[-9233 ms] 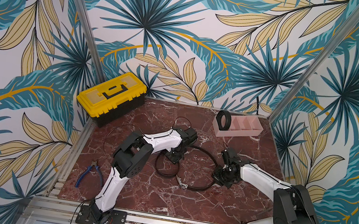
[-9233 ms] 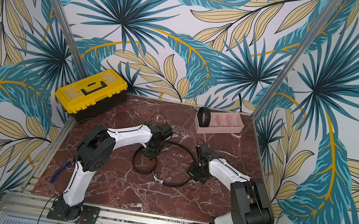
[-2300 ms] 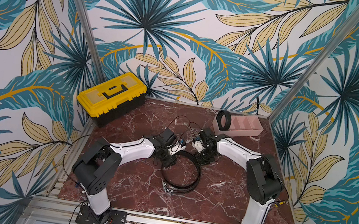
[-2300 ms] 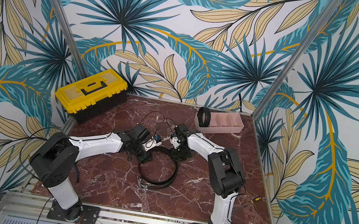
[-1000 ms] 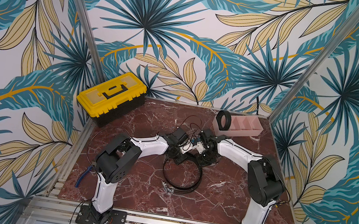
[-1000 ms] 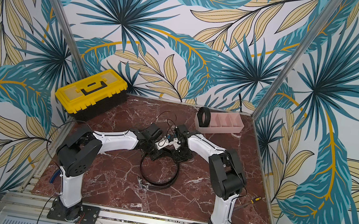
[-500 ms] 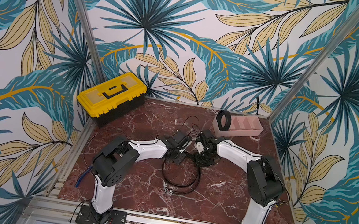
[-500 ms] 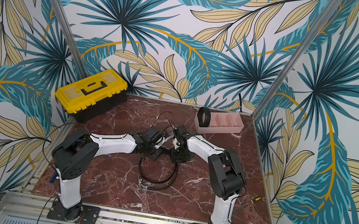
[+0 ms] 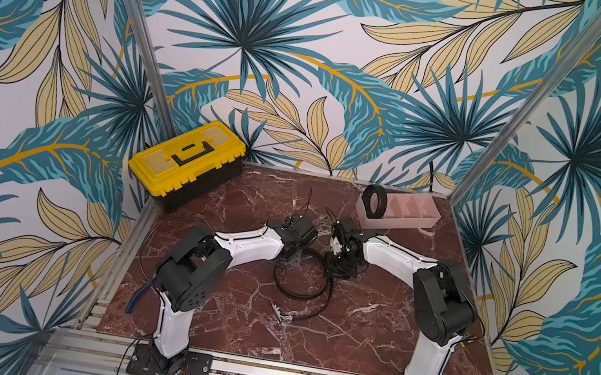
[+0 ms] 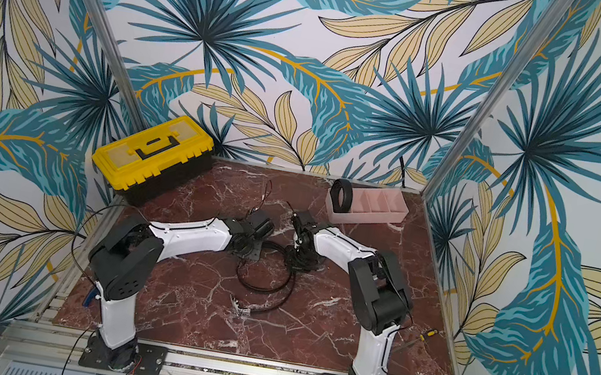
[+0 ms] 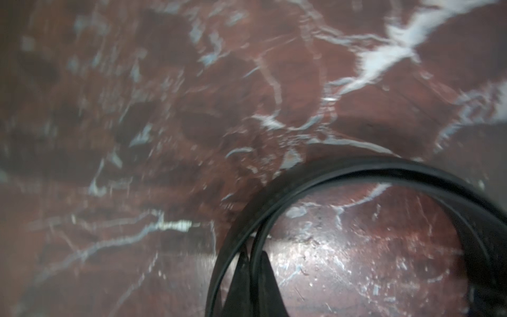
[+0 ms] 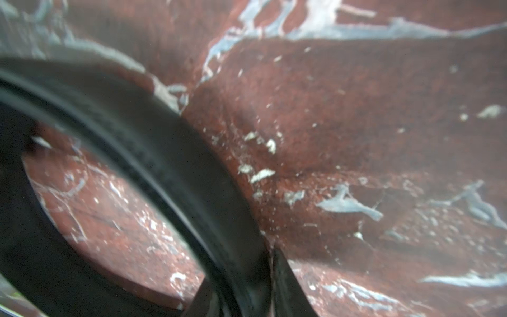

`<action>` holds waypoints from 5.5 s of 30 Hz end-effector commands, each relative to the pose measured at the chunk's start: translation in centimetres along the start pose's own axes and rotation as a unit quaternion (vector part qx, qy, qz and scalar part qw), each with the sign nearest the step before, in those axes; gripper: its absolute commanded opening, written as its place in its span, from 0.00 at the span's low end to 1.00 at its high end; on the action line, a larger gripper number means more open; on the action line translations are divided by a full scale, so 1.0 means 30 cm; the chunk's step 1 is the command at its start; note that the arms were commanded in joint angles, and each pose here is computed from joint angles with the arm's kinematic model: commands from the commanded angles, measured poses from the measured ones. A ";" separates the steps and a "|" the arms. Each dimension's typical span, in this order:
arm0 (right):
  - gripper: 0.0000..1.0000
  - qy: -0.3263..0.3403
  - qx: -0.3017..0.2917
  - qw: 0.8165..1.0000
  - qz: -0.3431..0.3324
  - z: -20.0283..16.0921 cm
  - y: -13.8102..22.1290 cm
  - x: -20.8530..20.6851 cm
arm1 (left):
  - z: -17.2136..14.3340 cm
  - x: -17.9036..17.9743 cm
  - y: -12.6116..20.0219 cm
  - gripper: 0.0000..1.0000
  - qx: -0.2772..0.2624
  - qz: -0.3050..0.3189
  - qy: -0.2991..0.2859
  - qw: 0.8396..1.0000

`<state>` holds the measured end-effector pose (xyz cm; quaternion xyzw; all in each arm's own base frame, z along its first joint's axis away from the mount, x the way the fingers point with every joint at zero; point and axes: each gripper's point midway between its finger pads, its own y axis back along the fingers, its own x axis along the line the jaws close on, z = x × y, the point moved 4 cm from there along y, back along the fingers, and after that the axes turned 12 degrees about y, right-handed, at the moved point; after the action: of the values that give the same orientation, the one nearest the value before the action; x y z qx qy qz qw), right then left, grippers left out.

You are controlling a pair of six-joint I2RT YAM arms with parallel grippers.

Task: Place the belts into the storage roll
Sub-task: Roll the belt at the center of the board.

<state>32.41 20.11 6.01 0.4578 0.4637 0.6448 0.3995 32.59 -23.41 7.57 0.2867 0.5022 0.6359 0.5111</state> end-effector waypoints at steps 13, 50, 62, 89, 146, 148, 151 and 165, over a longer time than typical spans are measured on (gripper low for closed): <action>0.34 -0.096 -0.040 0.992 0.076 -0.121 -0.012 0.012 | -0.175 0.039 -0.098 0.00 0.091 0.097 0.364 0.922; 0.38 0.347 -0.320 0.861 0.188 -0.052 0.165 0.278 | -0.226 0.101 0.005 0.00 0.132 0.200 0.308 0.921; 0.34 0.348 -0.325 0.844 0.247 -0.118 0.119 0.368 | -0.192 0.140 0.027 0.00 0.140 0.238 0.315 0.908; 0.34 0.349 -0.296 0.850 0.263 -0.184 0.039 0.458 | -0.143 0.064 0.049 0.00 0.132 0.202 0.331 0.912; 0.00 0.252 -0.339 0.873 0.245 -0.176 -0.006 0.415 | -0.096 0.047 0.178 0.49 0.126 0.096 0.342 0.926; 0.00 0.253 -0.337 0.874 0.242 -0.176 -0.006 0.414 | -0.080 0.065 0.207 0.63 0.115 0.088 0.348 0.926; 0.00 0.256 -0.333 0.875 0.241 -0.177 -0.004 0.413 | -0.077 0.125 0.266 0.83 0.102 0.077 0.358 0.925; 0.00 0.271 -0.300 0.887 0.224 -0.193 -0.009 0.400 | -0.406 0.333 0.367 1.00 0.130 -0.003 0.479 0.868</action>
<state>24.25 30.56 8.18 0.2060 0.1948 0.9317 0.2269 15.59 -16.81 13.85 0.0571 0.7340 0.6440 0.2080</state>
